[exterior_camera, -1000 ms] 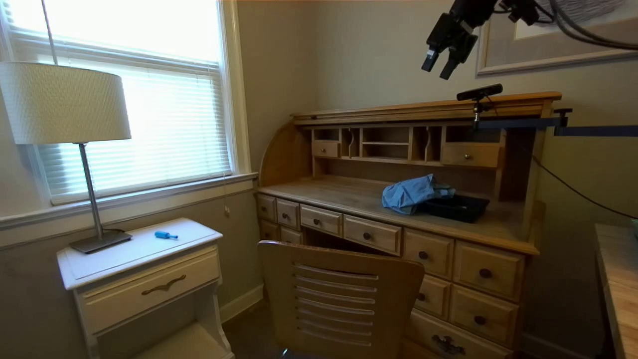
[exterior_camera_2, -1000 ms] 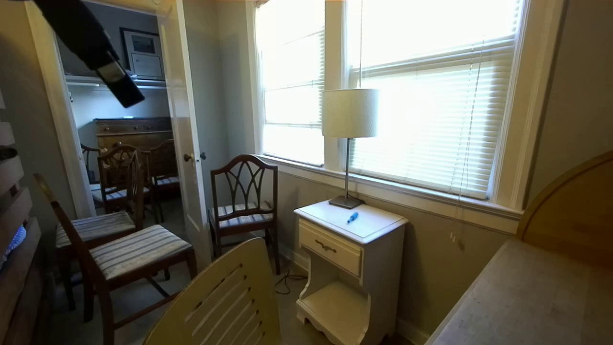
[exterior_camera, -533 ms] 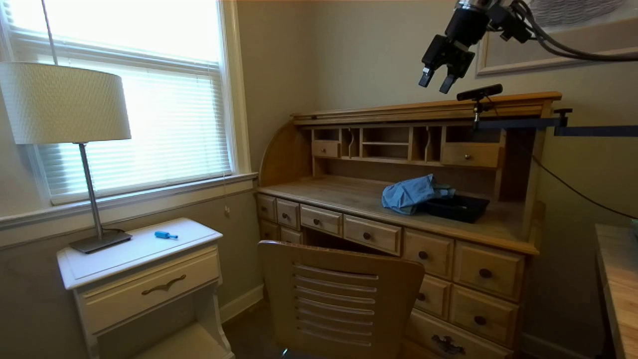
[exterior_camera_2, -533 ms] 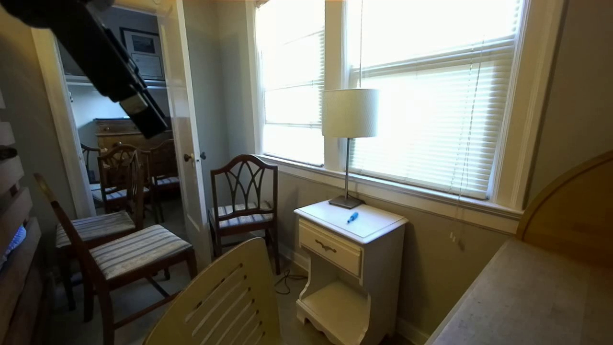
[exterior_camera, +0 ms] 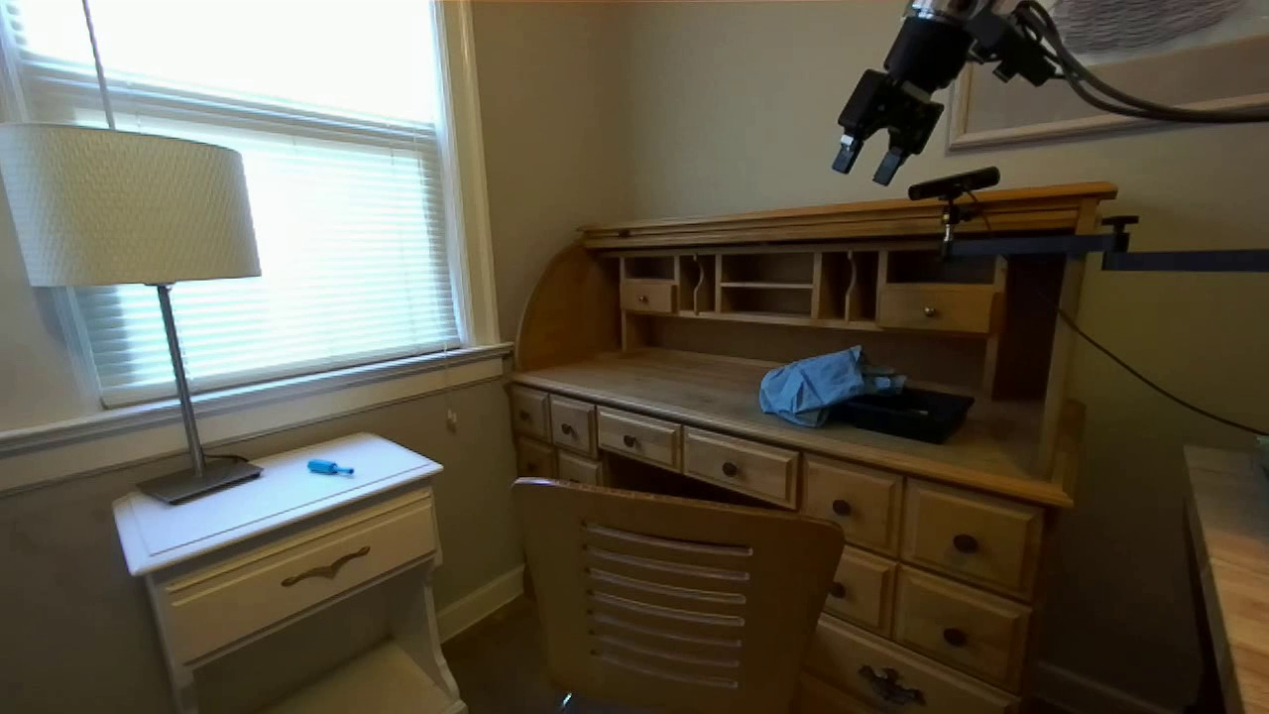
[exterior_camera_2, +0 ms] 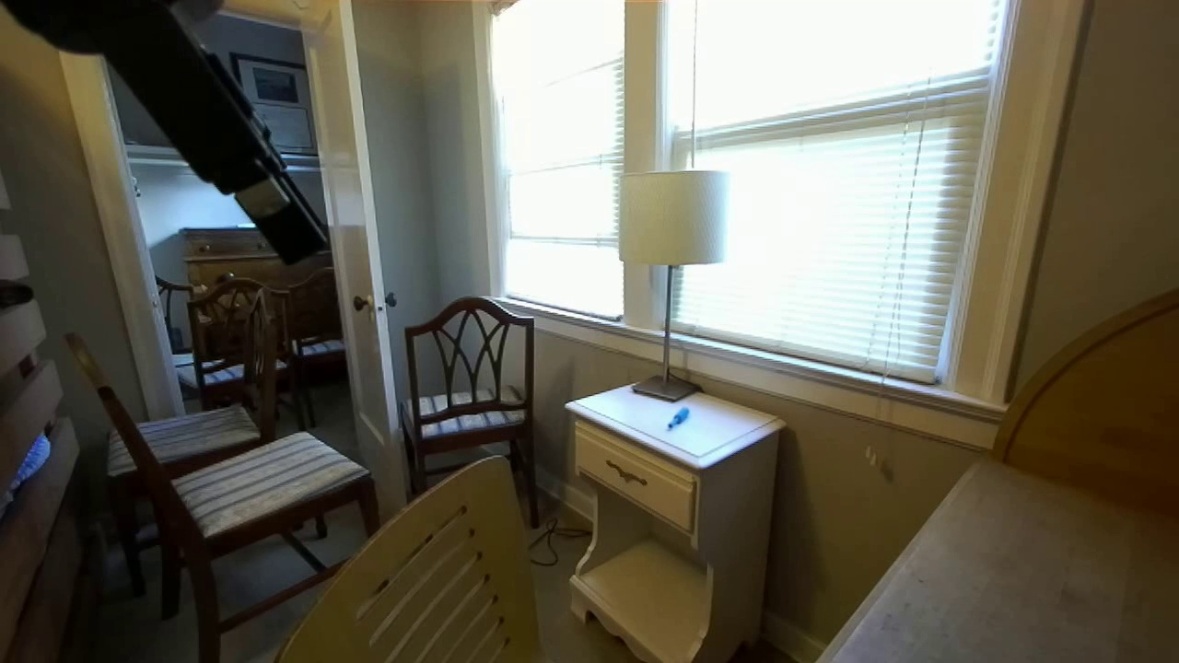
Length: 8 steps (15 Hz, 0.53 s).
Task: Put the cloth on the chair
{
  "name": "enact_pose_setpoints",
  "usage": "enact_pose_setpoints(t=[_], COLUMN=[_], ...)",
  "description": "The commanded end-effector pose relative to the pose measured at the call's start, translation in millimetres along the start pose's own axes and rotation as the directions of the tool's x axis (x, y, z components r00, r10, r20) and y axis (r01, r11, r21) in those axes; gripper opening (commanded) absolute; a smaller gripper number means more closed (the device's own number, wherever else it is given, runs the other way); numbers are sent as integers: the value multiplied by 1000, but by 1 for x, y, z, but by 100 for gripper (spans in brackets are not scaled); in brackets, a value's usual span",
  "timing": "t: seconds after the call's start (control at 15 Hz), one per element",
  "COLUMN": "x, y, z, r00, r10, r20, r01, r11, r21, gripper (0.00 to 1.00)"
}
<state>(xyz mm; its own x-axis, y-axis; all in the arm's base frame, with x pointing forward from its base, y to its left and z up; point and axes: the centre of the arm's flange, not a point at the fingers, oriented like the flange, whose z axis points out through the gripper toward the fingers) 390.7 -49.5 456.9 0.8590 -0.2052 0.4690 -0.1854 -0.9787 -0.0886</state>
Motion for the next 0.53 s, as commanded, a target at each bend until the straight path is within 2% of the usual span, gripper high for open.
enact_pose_setpoints(t=[0.0, 0.47], x=[33, 114], y=[17, 54], z=[14, 49], r00=[999, 980], r10=[-43, -196], r20=[-33, -34], r01=[41, 192], r11=[998, 977], r21=[-48, -90], gripper=[100, 100])
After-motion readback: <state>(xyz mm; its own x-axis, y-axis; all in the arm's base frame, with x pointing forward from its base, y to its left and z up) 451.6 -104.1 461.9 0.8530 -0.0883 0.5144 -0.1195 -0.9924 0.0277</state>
